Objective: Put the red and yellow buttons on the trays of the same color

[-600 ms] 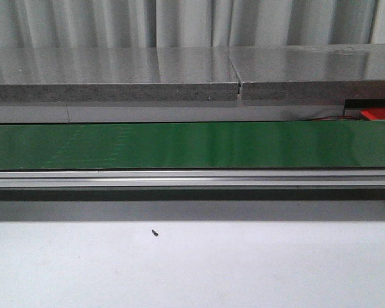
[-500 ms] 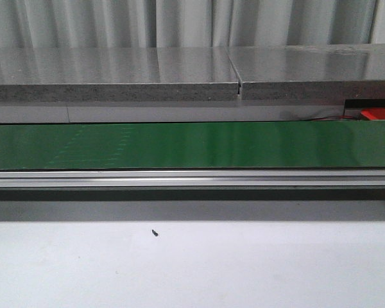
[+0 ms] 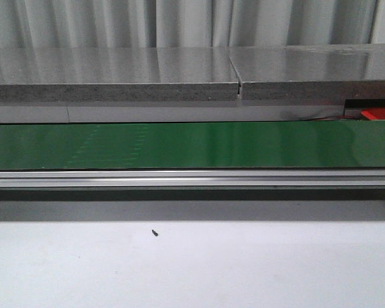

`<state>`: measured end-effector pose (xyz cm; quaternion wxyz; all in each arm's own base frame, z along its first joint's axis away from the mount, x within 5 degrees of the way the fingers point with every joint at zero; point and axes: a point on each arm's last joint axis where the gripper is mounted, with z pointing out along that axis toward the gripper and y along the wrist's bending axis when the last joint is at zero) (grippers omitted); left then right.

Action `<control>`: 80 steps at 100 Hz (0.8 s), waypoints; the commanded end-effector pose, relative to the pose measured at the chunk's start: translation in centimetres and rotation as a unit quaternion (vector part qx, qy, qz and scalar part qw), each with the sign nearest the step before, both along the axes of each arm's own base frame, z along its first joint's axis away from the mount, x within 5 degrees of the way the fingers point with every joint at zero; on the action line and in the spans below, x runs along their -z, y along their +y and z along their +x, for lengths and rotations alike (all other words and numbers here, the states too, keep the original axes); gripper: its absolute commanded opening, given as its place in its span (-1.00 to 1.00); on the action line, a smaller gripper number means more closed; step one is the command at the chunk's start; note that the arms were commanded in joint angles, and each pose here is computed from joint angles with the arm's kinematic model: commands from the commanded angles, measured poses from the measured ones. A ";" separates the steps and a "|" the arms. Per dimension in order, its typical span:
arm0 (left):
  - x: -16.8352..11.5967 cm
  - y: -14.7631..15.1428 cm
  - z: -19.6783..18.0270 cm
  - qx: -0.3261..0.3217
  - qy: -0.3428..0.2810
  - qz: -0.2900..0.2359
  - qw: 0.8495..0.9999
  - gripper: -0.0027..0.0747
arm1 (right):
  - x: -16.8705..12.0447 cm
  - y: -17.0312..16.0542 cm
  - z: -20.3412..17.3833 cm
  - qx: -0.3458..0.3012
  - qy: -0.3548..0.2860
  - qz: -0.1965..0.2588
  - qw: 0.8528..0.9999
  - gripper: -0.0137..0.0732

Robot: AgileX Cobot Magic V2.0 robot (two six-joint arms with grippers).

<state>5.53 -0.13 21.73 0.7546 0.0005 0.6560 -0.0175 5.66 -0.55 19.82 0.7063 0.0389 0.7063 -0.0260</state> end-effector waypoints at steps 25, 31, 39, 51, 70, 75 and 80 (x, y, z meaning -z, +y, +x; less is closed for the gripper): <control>0.1 0.0 -0.3 0.002 0.015 -0.019 1.000 -0.98 | -1.3 0.1 -0.3 -0.005 -0.056 -0.009 0.998 -0.84; -0.9 0.0 -0.6 0.004 0.041 -0.018 0.999 -0.98 | -1.3 0.1 -0.3 -0.005 -0.056 -0.009 0.998 -0.84; -2.6 0.0 -0.8 0.005 0.024 -0.018 1.000 -0.98 | -1.3 0.1 -0.3 -0.005 -0.056 -0.009 0.998 -0.84; -5.0 0.0 -1.0 0.005 0.009 -0.018 1.000 -0.98 | -1.3 0.1 -0.3 -0.005 -0.056 -0.009 0.998 -0.84; -7.7 -0.1 -0.5 0.006 0.036 -0.018 0.999 -0.98 | -1.3 0.1 -0.3 -0.005 -0.056 -0.009 0.998 -0.84; -8.0 -0.1 0.1 0.006 0.061 -0.017 0.998 -0.98 | -1.3 0.1 -0.3 -0.005 -0.056 -0.009 0.998 -0.84; -8.2 -0.1 0.6 0.006 0.081 -0.016 0.997 -0.98 | -1.3 0.1 -0.3 -0.005 -0.056 -0.009 0.998 -0.84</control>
